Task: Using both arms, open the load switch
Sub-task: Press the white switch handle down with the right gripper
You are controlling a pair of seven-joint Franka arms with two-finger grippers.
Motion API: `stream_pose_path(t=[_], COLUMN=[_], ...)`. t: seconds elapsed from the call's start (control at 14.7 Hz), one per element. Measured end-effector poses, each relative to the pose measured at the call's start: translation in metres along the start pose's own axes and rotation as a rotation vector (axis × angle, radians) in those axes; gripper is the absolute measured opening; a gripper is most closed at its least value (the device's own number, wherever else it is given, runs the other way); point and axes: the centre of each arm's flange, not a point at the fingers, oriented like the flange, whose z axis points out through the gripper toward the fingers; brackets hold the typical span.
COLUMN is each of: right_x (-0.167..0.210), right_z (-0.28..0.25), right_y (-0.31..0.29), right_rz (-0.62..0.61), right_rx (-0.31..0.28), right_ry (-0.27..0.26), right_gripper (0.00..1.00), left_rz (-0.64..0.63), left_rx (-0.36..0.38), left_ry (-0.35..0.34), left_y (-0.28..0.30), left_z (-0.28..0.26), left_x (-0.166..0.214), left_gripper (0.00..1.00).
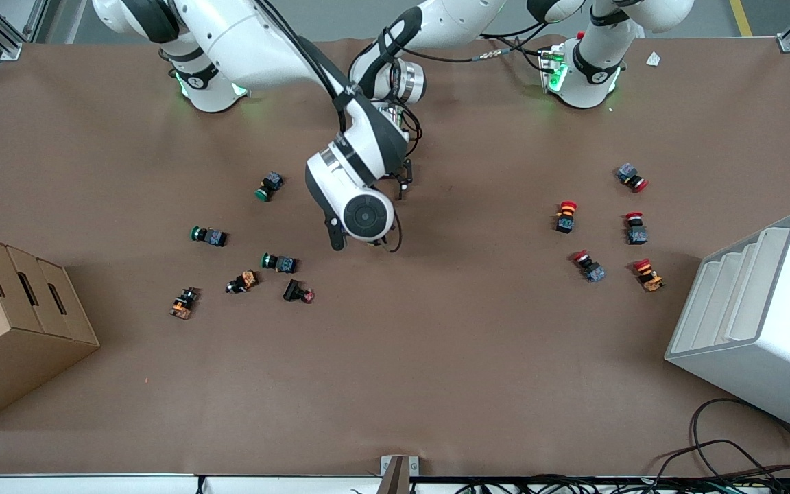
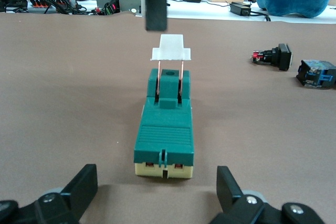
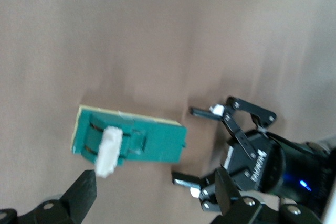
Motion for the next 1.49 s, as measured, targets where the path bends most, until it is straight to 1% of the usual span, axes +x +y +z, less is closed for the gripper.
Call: stream_pose_path(t=[0.2, 0.34, 0.48, 0.61, 0.68, 0.81, 1.22, 1.49], right_x=[-0.017, -0.019, -0.011, 0.003, 0.011, 0.021, 0.015, 0.005], right_z=[0.013, 0.021, 0.013, -0.009, -0.018, -0.021, 0.031, 0.042], right_y=[0.013, 0.016, 0.008, -0.006, -0.012, -0.017, -0.008, 0.003], right_rz=[-0.024, -0.021, -0.003, 0.021, 0.03, 0.036, 0.018, -0.002], right_rx=[-0.023, -0.033, -0.004, 0.05, 0.063, 0.07, 0.001, -0.032], right_ry=[0.018, 0.028, 0.016, -0.016, -0.026, -0.024, 0.055, 0.076], right_gripper=[1.0, 1.0, 1.0, 1.0, 1.0, 1.0, 1.0, 1.0], left_rz=[0.0, 0.001, 0.001, 0.001, 0.001, 0.001, 0.001, 0.001], left_rx=[0.0, 0.0, 0.0, 0.0, 0.0, 0.0, 0.0, 0.0], left_ry=[0.0, 0.0, 0.0, 0.0, 0.0, 0.0, 0.0, 0.0], left_y=[0.0, 0.0, 0.0, 0.0, 0.0, 0.0, 0.0, 0.0], left_z=[0.0, 0.0, 0.0, 0.0, 0.0, 0.0, 0.0, 0.0], left_x=[0.0, 0.0, 0.0, 0.0, 0.0, 0.0, 0.0, 0.0], left_gripper=[1.0, 1.0, 1.0, 1.0, 1.0, 1.0, 1.0, 1.0])
